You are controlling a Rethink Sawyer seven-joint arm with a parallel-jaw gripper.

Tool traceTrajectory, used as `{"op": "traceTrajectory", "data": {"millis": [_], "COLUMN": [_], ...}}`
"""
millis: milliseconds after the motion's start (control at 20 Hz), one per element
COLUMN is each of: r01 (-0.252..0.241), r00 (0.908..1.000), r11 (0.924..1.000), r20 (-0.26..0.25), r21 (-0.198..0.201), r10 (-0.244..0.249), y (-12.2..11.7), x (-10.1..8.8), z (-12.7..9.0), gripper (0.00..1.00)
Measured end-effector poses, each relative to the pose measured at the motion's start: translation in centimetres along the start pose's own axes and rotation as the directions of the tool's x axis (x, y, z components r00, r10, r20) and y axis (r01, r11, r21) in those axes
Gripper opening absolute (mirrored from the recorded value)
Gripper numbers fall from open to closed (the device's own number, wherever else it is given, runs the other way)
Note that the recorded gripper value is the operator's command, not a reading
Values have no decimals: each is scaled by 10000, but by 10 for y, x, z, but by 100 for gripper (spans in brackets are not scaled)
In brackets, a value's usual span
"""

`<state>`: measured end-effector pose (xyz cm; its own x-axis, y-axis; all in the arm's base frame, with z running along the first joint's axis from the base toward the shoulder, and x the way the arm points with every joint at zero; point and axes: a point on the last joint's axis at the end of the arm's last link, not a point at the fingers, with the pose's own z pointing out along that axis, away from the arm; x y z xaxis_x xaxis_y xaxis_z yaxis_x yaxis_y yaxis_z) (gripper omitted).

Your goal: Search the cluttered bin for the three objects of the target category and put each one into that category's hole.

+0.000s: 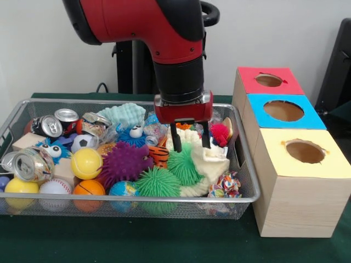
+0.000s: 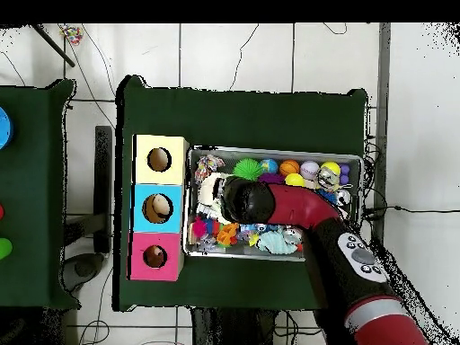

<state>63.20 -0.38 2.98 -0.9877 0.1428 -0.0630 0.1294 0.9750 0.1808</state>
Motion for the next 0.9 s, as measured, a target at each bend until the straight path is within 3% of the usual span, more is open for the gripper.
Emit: {"op": "traceTrajectory", "data": {"millis": [500,900], "r01": [18,614], "r00": [9999,9979], "r11": [9999,9977], "r20": [142,-209], "r21": [163,298], "r10": [-21,-608], "y": [-41,-41], "x": [3,29], "z": [-4,6], "gripper": [100,100]}}
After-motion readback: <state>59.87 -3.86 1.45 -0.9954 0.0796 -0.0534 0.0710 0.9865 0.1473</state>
